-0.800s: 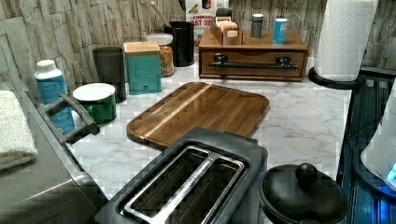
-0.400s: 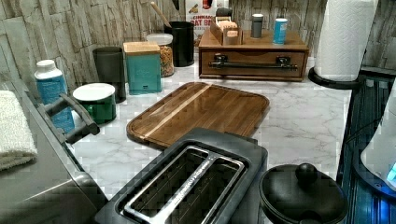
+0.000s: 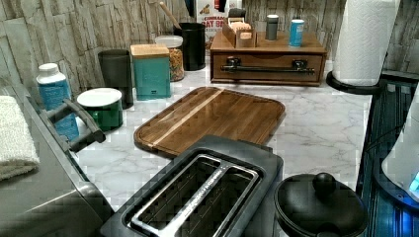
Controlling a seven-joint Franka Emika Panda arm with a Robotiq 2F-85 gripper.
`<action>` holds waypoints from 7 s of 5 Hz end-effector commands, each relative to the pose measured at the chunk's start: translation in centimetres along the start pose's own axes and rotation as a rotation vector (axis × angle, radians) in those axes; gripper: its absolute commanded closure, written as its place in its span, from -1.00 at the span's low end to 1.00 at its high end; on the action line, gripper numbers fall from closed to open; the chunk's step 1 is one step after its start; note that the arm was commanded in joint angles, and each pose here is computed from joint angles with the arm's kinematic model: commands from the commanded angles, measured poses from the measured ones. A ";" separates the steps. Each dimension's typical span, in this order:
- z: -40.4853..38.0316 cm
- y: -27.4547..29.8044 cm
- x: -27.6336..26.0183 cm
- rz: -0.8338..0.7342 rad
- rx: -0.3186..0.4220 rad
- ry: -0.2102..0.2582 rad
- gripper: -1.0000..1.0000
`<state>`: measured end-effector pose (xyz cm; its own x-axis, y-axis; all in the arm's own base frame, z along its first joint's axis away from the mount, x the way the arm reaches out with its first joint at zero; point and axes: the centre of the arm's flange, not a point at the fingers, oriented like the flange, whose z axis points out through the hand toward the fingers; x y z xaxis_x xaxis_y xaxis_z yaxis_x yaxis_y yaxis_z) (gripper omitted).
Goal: Open the drawer.
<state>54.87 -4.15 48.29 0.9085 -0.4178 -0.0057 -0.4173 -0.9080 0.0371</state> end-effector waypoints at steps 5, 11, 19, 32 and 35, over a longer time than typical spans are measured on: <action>11.3 20.9 -0.7 -0.807 -0.031 0.095 -1.00; 19.6 24.2 -1.2 -0.834 -0.049 0.122 -1.00; 22.4 13.4 -11.8 -0.944 0.079 0.027 -1.00; 21.0 6.8 -20.1 -0.938 0.002 0.087 -1.00; 21.0 6.8 -20.1 -0.938 0.002 0.087 -1.00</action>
